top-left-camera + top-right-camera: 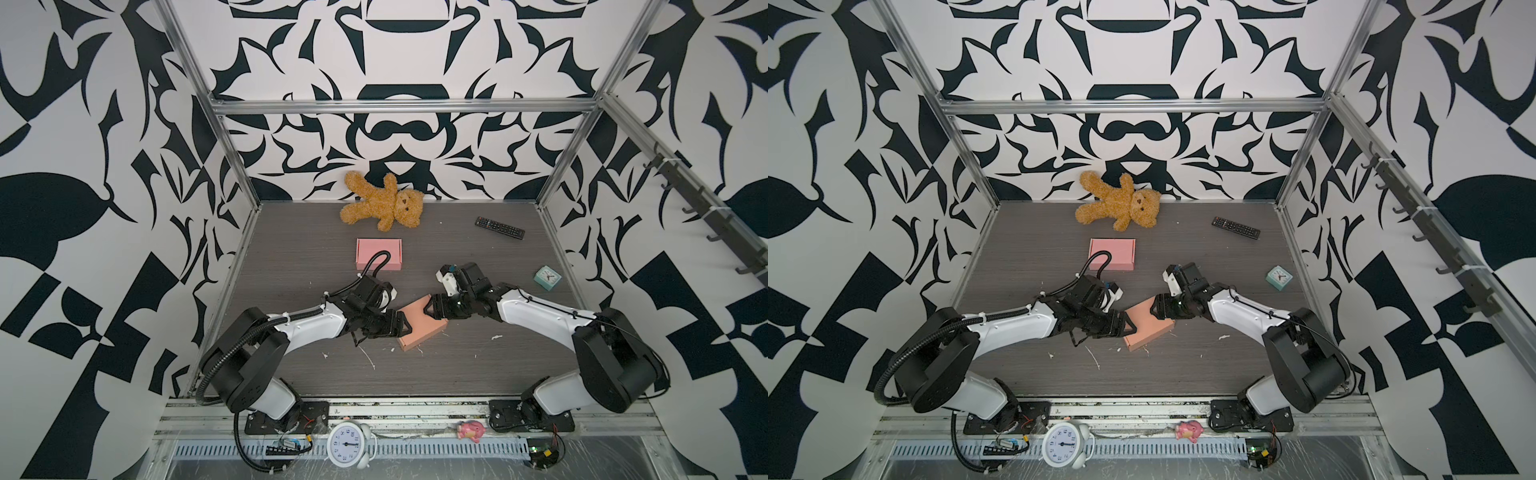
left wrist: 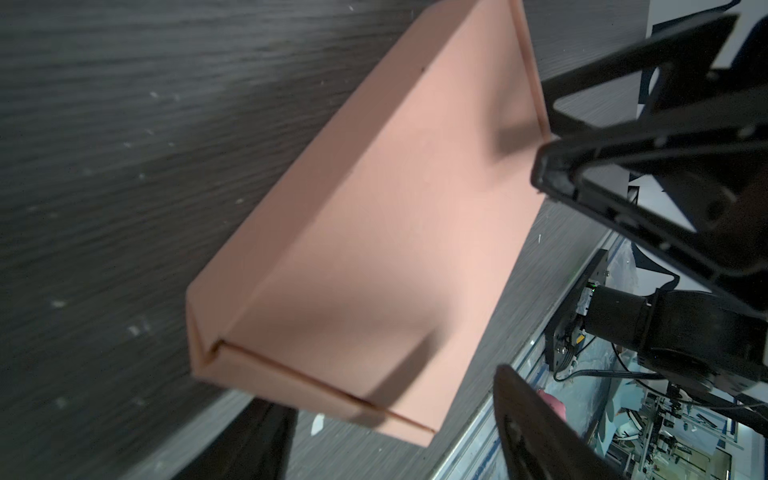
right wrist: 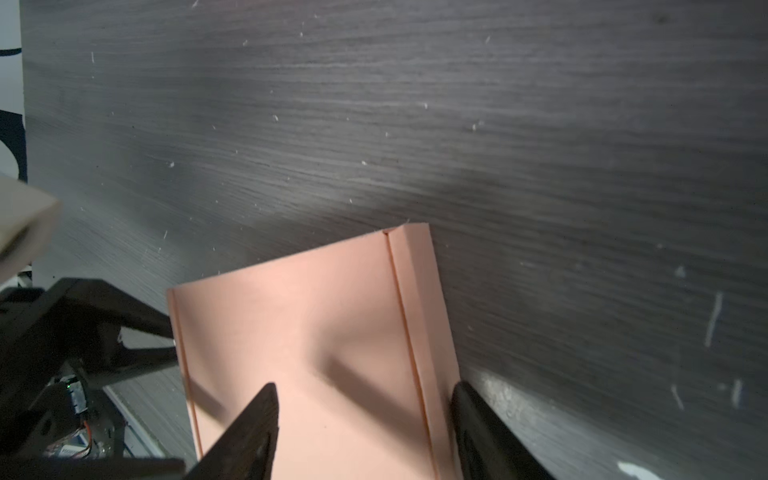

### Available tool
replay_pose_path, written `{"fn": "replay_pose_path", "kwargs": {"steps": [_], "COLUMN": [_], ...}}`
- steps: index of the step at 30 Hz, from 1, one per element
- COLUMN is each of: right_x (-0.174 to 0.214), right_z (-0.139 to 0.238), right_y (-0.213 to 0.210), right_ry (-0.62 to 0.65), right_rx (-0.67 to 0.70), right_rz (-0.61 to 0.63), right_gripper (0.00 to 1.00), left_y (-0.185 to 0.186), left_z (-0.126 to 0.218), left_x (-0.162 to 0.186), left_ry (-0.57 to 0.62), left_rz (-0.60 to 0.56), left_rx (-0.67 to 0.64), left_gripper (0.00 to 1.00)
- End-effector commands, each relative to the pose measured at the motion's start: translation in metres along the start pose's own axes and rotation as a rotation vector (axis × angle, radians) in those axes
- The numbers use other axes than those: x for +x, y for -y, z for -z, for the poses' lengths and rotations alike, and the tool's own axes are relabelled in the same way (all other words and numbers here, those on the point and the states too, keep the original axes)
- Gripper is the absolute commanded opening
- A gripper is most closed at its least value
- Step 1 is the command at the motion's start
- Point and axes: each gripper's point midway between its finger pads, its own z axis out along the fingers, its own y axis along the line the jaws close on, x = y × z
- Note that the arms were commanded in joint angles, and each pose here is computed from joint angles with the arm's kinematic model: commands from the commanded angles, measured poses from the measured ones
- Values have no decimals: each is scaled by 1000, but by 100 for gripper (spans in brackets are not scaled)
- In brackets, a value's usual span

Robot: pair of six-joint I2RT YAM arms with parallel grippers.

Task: Fold the paper box

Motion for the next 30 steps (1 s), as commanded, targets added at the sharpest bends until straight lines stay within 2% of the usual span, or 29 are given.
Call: {"fn": "replay_pose_path", "kwargs": {"steps": [1, 15, 21, 23, 26, 27, 28, 29, 30], "right_x": [7, 14, 13, 11, 3, -1, -5, -10, -15], "right_z": [6, 16, 25, 33, 50, 56, 62, 69, 76], "right_y": [-12, -6, -2, 3, 9, 12, 16, 22, 27], "right_ry": [7, 51, 82, 110, 165, 190, 215, 244, 277], "right_rx": [-63, -43, -16, 20, 94, 124, 155, 196, 228], "right_rz": [-30, -61, -59, -50, -1, 25, 41, 59, 75], "right_gripper": [67, 67, 69, 71, 75, 78, 83, 96, 99], "left_y": [6, -14, -27, -33, -47, -54, -56, -59, -64], "left_z": [2, 10, 26, 36, 59, 70, 81, 93, 104], "left_x": [-14, -25, -26, -27, -30, -32, -34, -36, -37], "left_ry": [27, 69, 99, 121, 205, 244, 284, 325, 363], "left_rz": [-33, -18, -20, -30, -51, -56, -67, -76, -79], "left_rx": [31, -10, -81, -124, -238, -289, -319, -350, -392], "left_gripper": [76, 78, 84, 91, 99, 99, 99, 99, 99]}}
